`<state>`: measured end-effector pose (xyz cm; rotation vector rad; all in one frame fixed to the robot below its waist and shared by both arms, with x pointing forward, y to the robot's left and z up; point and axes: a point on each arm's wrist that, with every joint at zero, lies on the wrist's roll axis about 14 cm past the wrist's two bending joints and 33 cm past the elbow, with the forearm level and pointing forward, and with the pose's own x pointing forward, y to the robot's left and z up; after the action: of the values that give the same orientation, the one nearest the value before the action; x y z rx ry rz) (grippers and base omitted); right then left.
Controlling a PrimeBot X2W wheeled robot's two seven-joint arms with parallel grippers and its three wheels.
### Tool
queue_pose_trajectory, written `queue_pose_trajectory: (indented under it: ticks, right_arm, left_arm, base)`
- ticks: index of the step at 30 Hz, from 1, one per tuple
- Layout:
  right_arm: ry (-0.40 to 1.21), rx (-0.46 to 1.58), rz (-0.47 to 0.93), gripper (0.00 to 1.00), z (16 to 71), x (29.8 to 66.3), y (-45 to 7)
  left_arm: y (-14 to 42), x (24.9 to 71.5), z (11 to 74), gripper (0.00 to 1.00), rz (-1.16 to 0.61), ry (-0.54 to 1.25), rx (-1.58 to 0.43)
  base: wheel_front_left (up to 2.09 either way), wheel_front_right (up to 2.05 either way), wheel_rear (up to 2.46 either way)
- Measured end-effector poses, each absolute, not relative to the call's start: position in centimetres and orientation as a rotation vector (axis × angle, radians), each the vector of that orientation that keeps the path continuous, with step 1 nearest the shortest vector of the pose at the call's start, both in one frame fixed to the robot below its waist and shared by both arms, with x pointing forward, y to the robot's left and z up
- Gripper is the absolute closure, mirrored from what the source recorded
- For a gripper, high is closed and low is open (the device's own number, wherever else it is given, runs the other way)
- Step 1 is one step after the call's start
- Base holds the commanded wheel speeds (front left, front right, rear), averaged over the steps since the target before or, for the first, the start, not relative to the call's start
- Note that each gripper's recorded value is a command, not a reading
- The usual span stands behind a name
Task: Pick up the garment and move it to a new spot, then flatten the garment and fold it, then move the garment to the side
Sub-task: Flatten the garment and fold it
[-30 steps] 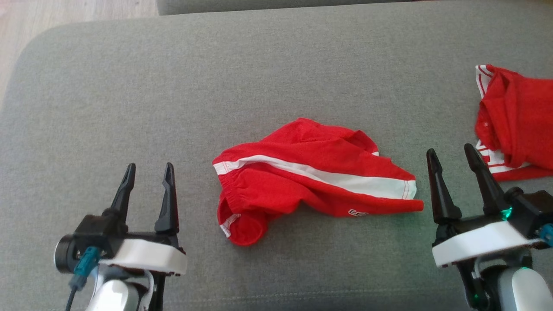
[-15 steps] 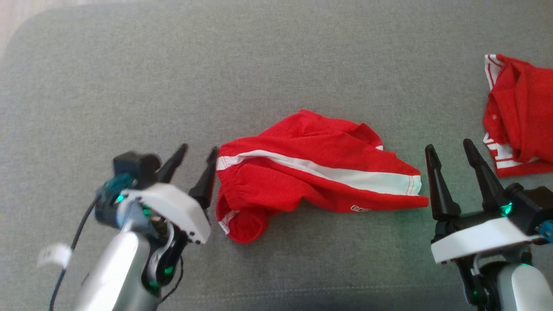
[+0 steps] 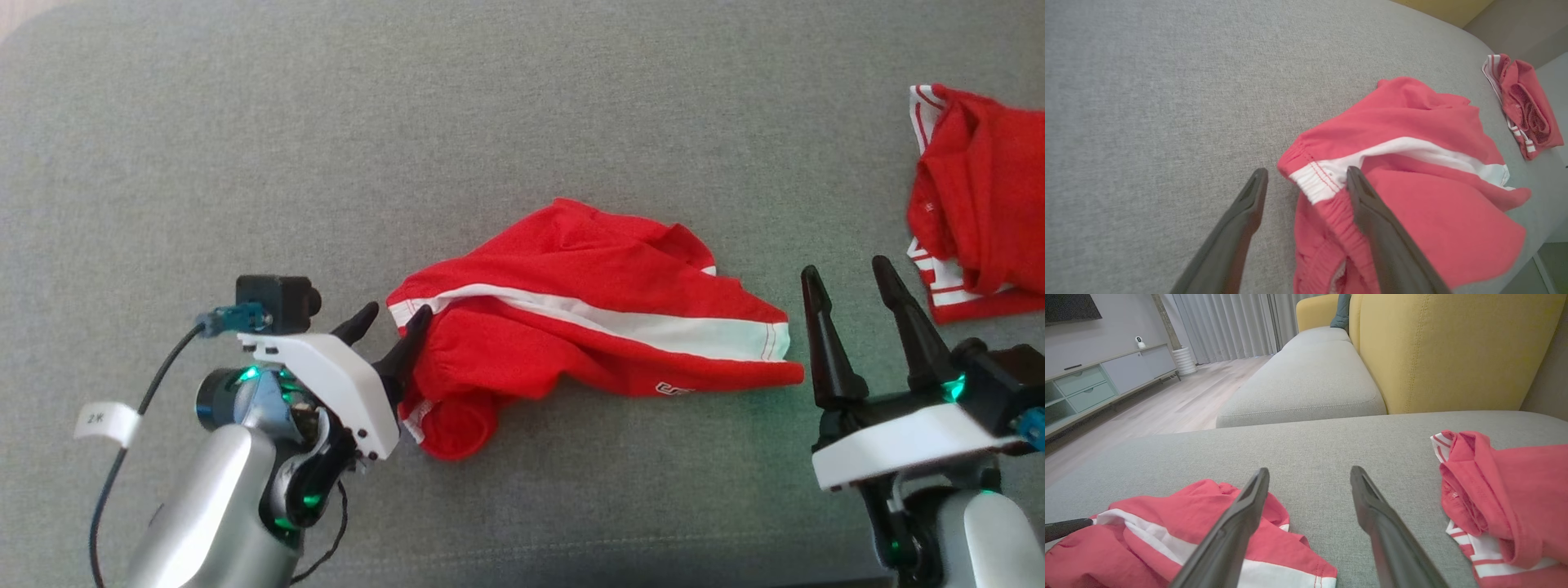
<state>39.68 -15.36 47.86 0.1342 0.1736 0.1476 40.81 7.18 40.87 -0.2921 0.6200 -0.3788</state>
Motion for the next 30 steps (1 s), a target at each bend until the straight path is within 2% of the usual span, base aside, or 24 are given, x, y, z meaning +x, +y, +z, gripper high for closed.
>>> queue_pose_trajectory:
  ticks: [1,2,3,4,5,6,17,30]
  right_arm:
    - [0.174,0.136,0.147,0.0,47.8,39.7,-15.4]
    - [0.175,0.138,0.146,0.0,47.8,39.7,-15.3]
    - [0.174,0.14,0.146,0.0,47.8,39.7,-15.3]
    - [0.174,0.143,0.145,0.0,47.8,39.7,-15.3]
    - [0.174,0.145,0.145,0.0,47.7,39.7,-15.4]
    - [0.175,0.145,0.144,0.0,47.7,39.7,-15.4]
    - [0.177,0.149,0.14,0.0,47.5,39.8,-15.4]
    - [0.194,0.137,0.134,0.0,47.0,39.7,-15.6]
  left_arm:
    - [7.2,40.8,40.9,0.0,-0.381,0.621,-0.292]
    - [7.1,40.8,41.0,0.16,-0.382,0.619,-0.292]
    - [7.1,40.8,41.0,0.44,-0.385,0.62,-0.295]
    - [6.9,40.8,40.9,0.59,-0.393,0.626,-0.3]
    - [6.8,40.7,40.9,0.88,-0.395,0.63,-0.304]
    - [6.8,40.7,40.9,1.0,-0.399,0.634,-0.308]
    - [6.6,40.7,40.9,1.0,-0.413,0.634,-0.309]
    - [7.8,42.9,45.3,1.0,-0.369,0.376,-0.25]
  base:
    - [0.0,0.0,0.0]
    - [0.0,0.0,0.0]
    - [0.0,0.0,0.0]
    - [0.0,0.0,0.0]
    - [0.0,0.0,0.0]
    - [0.0,0.0,0.0]
    - [0.0,0.0,0.0]
    - [0.0,0.0,0.0]
